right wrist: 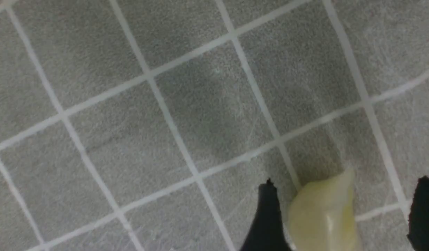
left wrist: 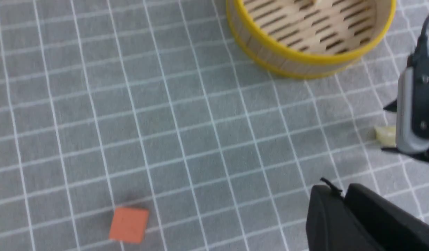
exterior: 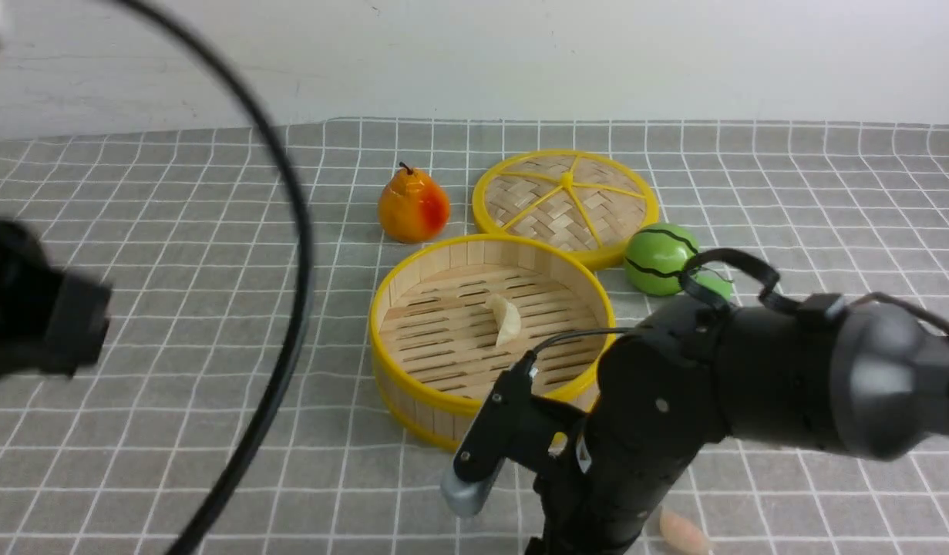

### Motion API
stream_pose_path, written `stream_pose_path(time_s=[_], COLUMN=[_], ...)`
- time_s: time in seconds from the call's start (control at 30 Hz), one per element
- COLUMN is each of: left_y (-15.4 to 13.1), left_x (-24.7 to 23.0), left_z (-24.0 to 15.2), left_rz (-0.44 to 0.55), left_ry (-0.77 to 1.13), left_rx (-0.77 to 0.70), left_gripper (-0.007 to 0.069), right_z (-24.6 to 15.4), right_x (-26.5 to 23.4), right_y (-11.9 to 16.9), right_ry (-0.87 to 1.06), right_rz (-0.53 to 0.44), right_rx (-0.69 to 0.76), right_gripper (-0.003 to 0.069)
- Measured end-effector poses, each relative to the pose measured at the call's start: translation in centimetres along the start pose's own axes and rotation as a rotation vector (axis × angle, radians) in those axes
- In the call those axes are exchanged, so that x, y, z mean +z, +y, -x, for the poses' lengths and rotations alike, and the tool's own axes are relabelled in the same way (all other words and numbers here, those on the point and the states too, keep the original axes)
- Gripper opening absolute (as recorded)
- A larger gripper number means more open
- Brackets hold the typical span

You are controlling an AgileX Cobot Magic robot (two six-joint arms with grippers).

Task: Put the dumplings into the steamer on the table with the grey tablecloth.
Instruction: 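Reach for and grasp a dumpling lying on the table beside the steamer, then place the dumpling in the bamboo steamer basket with the right gripper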

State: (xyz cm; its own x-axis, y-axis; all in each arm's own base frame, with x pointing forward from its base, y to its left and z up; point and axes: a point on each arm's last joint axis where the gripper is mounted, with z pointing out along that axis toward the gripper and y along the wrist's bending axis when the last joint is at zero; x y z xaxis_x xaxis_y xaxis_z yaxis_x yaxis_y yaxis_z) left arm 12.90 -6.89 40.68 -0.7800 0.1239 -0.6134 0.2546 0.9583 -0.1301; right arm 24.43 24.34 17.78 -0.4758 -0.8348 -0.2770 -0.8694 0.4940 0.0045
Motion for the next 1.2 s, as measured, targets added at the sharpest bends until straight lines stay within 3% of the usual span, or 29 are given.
stream_pose_path(time_s=[0.17,0.27,0.3,0.5,0.8,0.97,1.2], left_y=[1.2,1.9,2.1,2.6,2.7,2.6,2.6], left_x=[0.4,0.1,0.0,-1.1,-1.4,-1.4,-1.4], left_z=[-4.7,-7.4,-7.9,-9.4,-9.5,-9.2,-9.3], left_rz=[-0.011,-0.026,-0.027,-0.047,-0.055,-0.062,-0.061], left_ry=[0.04,0.025,0.02,-0.039,-0.075,-0.098,-0.095], left_rx=[-0.008,-0.012,-0.012,-0.016,-0.016,-0.016,-0.016], left_gripper=[0.006,0.006,0.006,0.0062,0.0072,0.0078,0.0086], right_z=[0.0,0.0,0.1,1.6,9.2,12.2,12.8], right_x=[1.4,1.8,1.7,-0.5,-8.6,-5.7,0.7], right_y=[-0.2,-0.2,-0.2,-0.3,-3.4,-6.5,-9.9], right_ry=[0.011,0.018,0.018,0.021,-0.327,-0.453,-0.43], right_rz=[0.0,0.004,0.004,0.016,-0.061,-0.098,-0.106], right_rx=[0.004,0.007,0.007,0.029,0.22,0.33,0.465], right_gripper=[0.0407,0.0258,0.0245,0.024,0.0237,0.0233,0.0232])
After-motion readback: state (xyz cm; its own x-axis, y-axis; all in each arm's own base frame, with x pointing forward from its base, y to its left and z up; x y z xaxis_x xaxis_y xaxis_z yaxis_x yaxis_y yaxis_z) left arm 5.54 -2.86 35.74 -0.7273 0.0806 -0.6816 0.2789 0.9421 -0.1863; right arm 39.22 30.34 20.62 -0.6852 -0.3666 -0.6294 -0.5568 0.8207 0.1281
